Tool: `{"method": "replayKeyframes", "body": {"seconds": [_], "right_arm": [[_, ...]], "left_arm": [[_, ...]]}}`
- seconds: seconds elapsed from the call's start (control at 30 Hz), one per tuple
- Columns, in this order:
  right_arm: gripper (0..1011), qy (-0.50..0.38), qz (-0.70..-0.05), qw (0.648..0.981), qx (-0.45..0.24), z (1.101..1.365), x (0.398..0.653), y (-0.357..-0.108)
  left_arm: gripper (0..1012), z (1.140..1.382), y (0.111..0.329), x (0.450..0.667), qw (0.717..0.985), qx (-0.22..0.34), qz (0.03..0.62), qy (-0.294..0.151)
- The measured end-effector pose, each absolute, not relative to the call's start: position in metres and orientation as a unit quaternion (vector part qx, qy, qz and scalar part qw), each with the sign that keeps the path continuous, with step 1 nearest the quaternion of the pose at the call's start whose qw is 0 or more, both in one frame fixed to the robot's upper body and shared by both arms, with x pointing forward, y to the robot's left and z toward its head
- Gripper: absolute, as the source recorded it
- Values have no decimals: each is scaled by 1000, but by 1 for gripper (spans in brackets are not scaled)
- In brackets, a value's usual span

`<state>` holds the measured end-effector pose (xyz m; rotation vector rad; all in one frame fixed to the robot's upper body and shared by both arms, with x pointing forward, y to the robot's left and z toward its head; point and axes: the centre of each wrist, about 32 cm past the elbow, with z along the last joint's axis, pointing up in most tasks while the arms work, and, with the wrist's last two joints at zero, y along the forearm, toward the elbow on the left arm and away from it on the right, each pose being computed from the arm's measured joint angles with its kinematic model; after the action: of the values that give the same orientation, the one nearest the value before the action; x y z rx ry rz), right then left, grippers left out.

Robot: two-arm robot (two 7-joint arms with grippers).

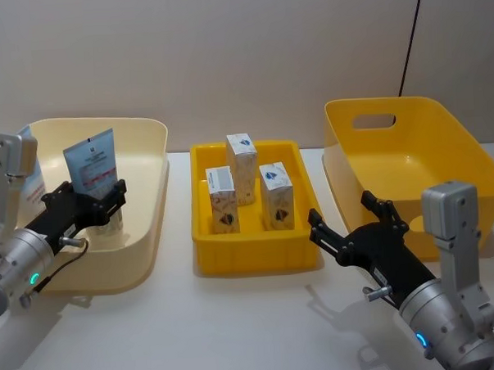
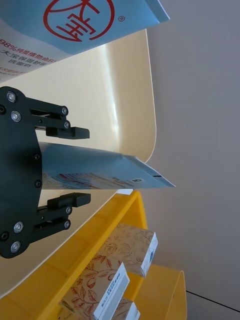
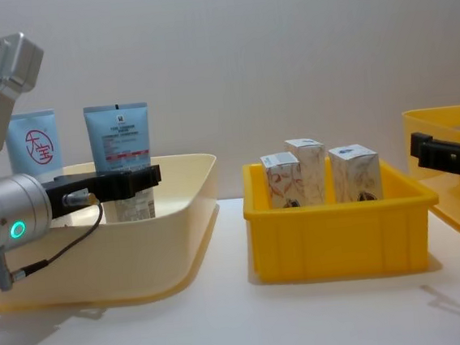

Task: Bimanual collaborative sorting of washing and personal care products

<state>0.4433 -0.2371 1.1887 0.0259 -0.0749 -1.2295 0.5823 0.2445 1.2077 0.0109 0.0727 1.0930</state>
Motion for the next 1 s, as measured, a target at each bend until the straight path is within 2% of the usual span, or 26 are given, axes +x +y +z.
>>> {"method": "replayKeyframes", "body": {"seconds": [0.3, 0.83, 1.0], "right_arm": [[1001, -35, -577, 816, 12, 1189, 443, -237], [1001, -35, -577, 816, 12, 1189, 443, -237], [1001, -35, -577, 816, 12, 1189, 443, -237]], "left_arm": [[412, 1208, 245, 583, 854, 4, 519, 35], [301, 1207, 245, 584, 855, 4, 518, 36], [300, 1208, 245, 584, 856, 3, 517, 35]]}}
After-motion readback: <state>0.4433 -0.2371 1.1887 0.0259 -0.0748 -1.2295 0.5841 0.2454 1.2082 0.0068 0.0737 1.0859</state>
